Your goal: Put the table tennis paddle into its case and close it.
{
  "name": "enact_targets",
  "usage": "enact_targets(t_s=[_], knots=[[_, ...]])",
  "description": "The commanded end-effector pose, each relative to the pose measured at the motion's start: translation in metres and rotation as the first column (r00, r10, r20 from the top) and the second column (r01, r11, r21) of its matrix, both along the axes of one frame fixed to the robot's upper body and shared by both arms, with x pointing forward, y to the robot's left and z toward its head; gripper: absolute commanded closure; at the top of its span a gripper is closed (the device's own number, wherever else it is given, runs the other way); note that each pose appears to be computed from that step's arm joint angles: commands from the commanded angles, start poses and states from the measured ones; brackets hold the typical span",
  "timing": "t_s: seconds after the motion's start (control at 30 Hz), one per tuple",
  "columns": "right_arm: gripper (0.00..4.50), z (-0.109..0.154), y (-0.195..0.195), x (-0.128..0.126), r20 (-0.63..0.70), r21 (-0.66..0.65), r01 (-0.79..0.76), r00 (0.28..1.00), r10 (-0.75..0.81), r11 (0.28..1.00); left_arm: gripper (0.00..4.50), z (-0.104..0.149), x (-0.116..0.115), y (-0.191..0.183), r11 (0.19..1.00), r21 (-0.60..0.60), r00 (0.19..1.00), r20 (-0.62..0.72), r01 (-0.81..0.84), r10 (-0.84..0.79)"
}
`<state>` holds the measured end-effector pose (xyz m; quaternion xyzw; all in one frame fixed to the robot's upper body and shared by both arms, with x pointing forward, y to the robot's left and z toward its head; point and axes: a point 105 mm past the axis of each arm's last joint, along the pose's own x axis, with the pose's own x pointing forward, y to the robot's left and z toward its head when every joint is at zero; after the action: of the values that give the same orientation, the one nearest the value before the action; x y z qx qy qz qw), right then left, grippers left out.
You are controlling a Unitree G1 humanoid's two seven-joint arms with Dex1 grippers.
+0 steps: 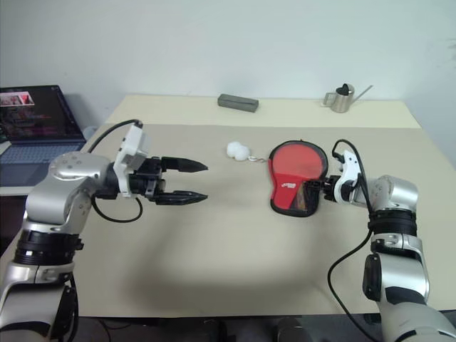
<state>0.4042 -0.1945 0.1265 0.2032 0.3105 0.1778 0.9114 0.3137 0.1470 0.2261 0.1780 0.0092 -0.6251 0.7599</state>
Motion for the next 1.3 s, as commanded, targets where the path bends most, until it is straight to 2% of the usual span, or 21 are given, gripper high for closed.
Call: enact_targets(t_s=[0.03, 0.5, 0.83, 1.1, 1.3], knots=[[0.01, 0.018, -0.009, 0.002, 0.052, -0.024, 0.013, 0.999, -0.012, 1.000, 0.70, 0.012, -0.005, 0.000, 1.000, 0.002, 0.999, 0.044, 0.013, -0.013], [0.01, 0.004, -0.008, 0.005, 0.023, -0.051, 0.018, 1.000, -0.017, 0.999, 0.70, 0.012, -0.004, -0.001, 1.000, -0.004, 0.999, 0.045, 0.007, -0.007], [0.01, -0.011, 0.020, 0.009, -0.004, -0.023, -0.026, 1.000, 0.025, 0.999, 0.70, 0.011, -0.005, -0.002, 1.000, -0.004, 0.999, 0.044, 0.012, -0.012], [0.01, -0.007, 0.037, 0.003, -0.013, 0.024, -0.094, 0.995, 0.094, 0.995, 0.70, 0.011, -0.007, -0.002, 1.000, -0.003, 0.999, 0.041, 0.018, -0.018], [0.01, -0.005, 0.041, 0.000, -0.013, 0.006, -0.113, 0.994, 0.113, 0.994, 0.70, 0.011, -0.008, -0.002, 1.000, 0.001, 0.999, 0.042, 0.023, -0.023]])
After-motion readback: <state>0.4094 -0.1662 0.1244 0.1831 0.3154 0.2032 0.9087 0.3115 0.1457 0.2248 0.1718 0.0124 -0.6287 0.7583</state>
